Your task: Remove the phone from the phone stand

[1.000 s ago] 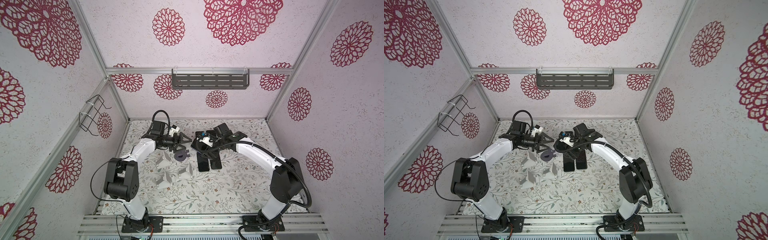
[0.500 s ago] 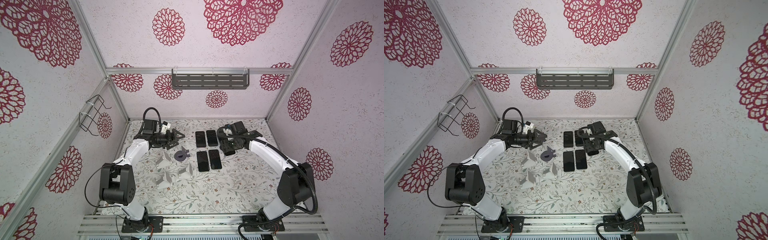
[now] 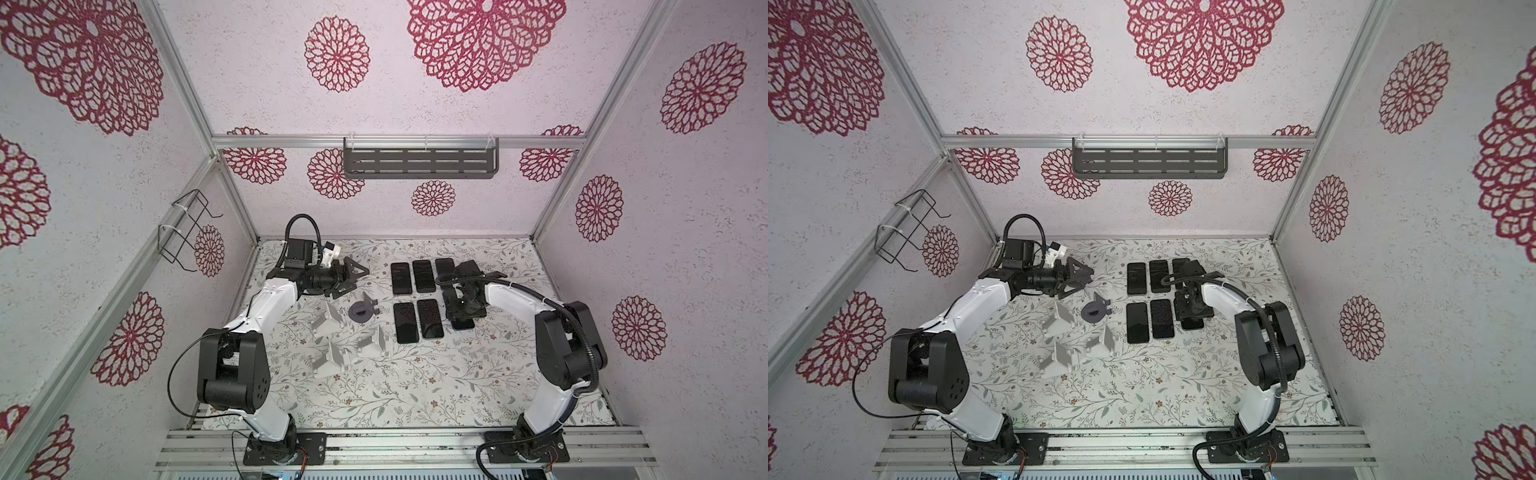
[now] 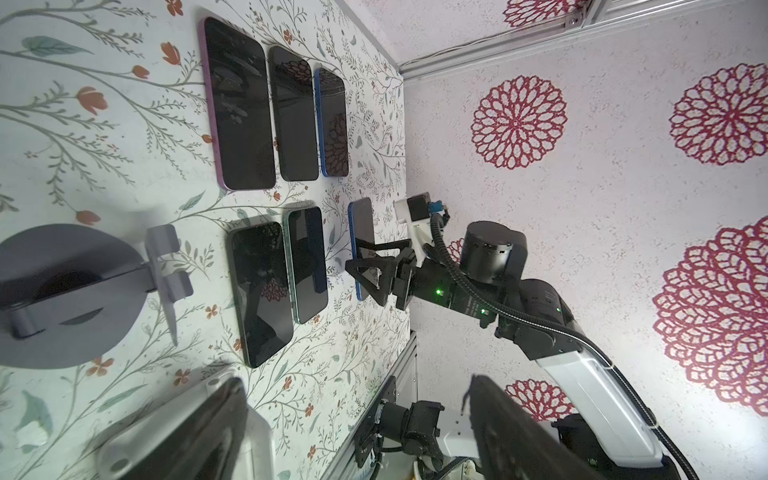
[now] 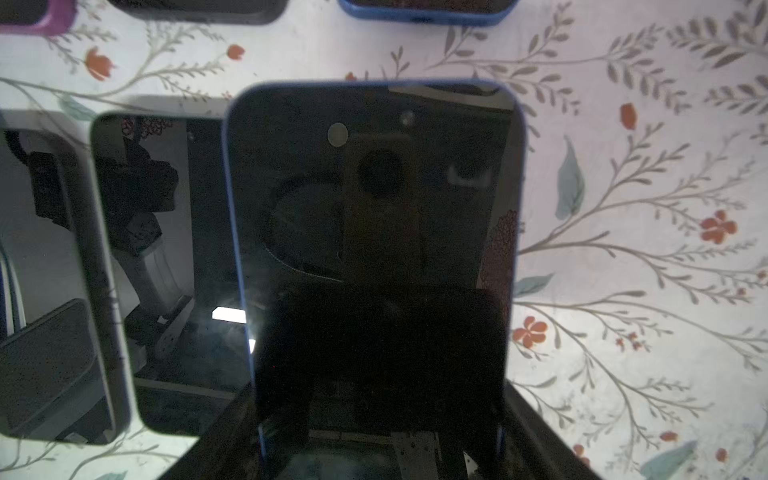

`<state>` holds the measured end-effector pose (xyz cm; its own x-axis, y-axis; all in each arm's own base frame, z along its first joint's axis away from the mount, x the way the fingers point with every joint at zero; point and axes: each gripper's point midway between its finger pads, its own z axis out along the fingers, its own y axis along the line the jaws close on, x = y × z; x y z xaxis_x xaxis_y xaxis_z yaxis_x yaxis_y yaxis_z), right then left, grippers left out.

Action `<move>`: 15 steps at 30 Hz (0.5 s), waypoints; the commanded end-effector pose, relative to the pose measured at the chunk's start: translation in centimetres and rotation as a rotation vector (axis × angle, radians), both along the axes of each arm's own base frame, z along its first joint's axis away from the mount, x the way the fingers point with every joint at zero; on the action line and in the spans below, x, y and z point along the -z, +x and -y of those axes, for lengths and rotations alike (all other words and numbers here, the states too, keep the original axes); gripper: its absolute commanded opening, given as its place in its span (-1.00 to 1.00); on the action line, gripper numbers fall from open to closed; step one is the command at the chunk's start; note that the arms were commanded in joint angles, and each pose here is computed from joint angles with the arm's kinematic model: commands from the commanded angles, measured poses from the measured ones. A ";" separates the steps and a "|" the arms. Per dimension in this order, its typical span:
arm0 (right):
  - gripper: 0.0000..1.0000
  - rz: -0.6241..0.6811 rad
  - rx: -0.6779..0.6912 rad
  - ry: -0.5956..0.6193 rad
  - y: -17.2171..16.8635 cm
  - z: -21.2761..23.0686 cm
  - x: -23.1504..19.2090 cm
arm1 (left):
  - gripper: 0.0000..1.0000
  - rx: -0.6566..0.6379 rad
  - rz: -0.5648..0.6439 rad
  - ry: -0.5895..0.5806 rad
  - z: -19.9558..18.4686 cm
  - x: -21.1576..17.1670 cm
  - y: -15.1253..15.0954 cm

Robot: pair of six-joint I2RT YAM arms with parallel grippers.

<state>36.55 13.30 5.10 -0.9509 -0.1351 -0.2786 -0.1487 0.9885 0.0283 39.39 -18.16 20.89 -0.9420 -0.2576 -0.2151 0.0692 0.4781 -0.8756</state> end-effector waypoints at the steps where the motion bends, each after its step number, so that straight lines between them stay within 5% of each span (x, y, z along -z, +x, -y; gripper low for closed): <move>1: -1.00 0.077 0.036 0.010 1.8 0.2 -0.8 | 0.74 -0.007 0.040 -0.007 -0.3 -1.2 -0.2; 15: -0.60 0.049 0.070 -0.023 2.4 0.9 1.8 | 0.74 -0.010 0.041 -0.006 -0.4 -1.3 -0.1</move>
<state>37.94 12.90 2.46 -0.9519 -0.1140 -0.2844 -0.1221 0.9925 0.0109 39.45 -18.02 20.93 -0.9409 -0.2612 -0.2154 0.0678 0.4779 -0.8758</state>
